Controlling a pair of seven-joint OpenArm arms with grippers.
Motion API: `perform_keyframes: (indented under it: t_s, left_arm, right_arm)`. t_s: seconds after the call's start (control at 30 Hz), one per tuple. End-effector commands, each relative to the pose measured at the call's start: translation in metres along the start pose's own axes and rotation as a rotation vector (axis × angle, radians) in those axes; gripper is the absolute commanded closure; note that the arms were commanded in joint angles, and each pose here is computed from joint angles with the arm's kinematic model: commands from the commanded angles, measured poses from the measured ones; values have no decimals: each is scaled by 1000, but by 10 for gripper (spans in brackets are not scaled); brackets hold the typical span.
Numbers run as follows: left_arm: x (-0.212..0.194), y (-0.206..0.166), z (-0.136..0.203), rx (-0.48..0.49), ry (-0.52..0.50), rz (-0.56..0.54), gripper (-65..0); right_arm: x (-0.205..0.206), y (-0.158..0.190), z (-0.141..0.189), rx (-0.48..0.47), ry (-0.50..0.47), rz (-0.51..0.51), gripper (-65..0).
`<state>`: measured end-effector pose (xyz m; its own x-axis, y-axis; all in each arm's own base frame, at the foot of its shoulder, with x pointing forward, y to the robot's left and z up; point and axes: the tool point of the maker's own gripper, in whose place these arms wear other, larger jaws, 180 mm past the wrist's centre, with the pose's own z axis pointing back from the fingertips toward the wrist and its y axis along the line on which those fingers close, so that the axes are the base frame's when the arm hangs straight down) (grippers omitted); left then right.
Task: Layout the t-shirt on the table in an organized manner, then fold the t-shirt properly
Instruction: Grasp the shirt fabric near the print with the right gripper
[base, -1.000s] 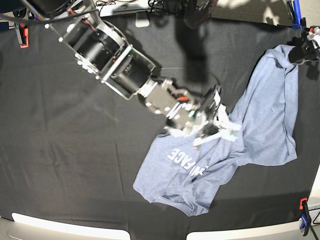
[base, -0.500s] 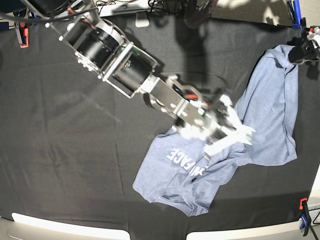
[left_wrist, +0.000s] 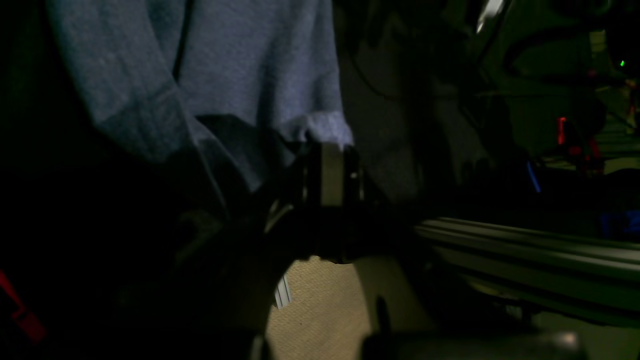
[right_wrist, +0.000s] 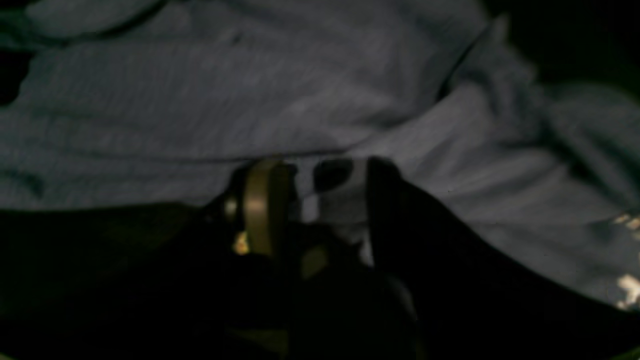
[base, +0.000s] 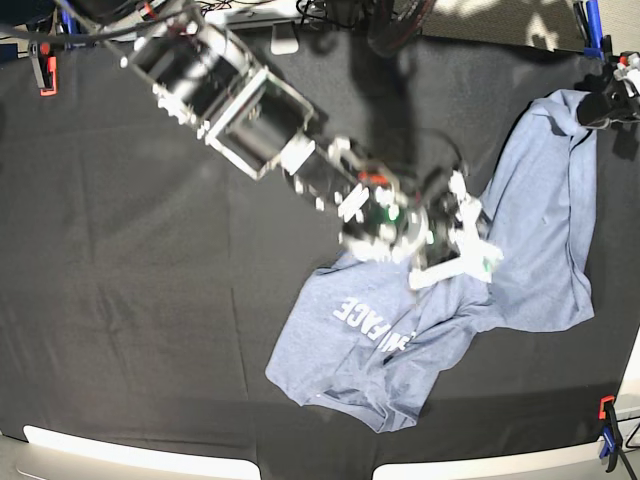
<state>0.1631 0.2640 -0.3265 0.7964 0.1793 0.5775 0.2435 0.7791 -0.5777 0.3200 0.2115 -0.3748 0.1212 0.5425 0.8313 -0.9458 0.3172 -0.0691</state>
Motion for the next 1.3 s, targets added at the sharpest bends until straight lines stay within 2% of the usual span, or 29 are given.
perform_keyframes:
  t_s: [0.0,0.13,0.33,0.43,0.5,0.57,0.67,0.73,0.8,0.83,0.93,0.97,1.07,1.27]
  left_arm:
    - [12,-3,5,-6,-28,-29,0]
    - [12,-3,5,-6,-28,-30,0]
    - [12,-3,5,-6,-28,-30,0]
    - [12,-3,5,-6,-29,-30,0]
    - [12,-3,5,-6,-29,-30,0]
    - [13,-3,5,-6,-32,-30,0]
    - [13,-3,5,-7,-32,-30,0]
    - [13,-3,5,-7,-32,-30,0]
    - [13,-3,5,-7,-32,-30,0]
    - [13,-3,5,-7,-32,-30,0]
    - [13,-3,5,-7,-32,-30,0]
    - [13,-3,5,-7,-32,-30,0]
    - [13,-3,5,-7,-32,-30,0]
    - [13,-3,5,-7,-32,-30,0]
  right_arm:
    - [25,-4,1,-2,-64,14,-187]
    - [18,2,0,7,-51,1,-1]
    - [16,-3,0,-23,-40,-4,0]
    - [9,-15,5,-63,24,28,0]
    - [-4,-34,11,-130,103,20,0]
    - [-18,-63,22,-235,166,-34,0]
    - [-22,-106,41,-368,161,-99,0]
    - [-22,-128,54,-413,169,-145,0]
    - [-26,-139,63,-408,236,-153,0]
    - [-27,-139,66,-379,271,-140,-31]
    - [-18,-126,64,-257,305,-122,-201]
    - [-17,-119,62,-220,316,-107,-228]
    - [-21,-106,58,-169,374,0,-232]
    - [-60,-101,63,-193,579,272,-231]
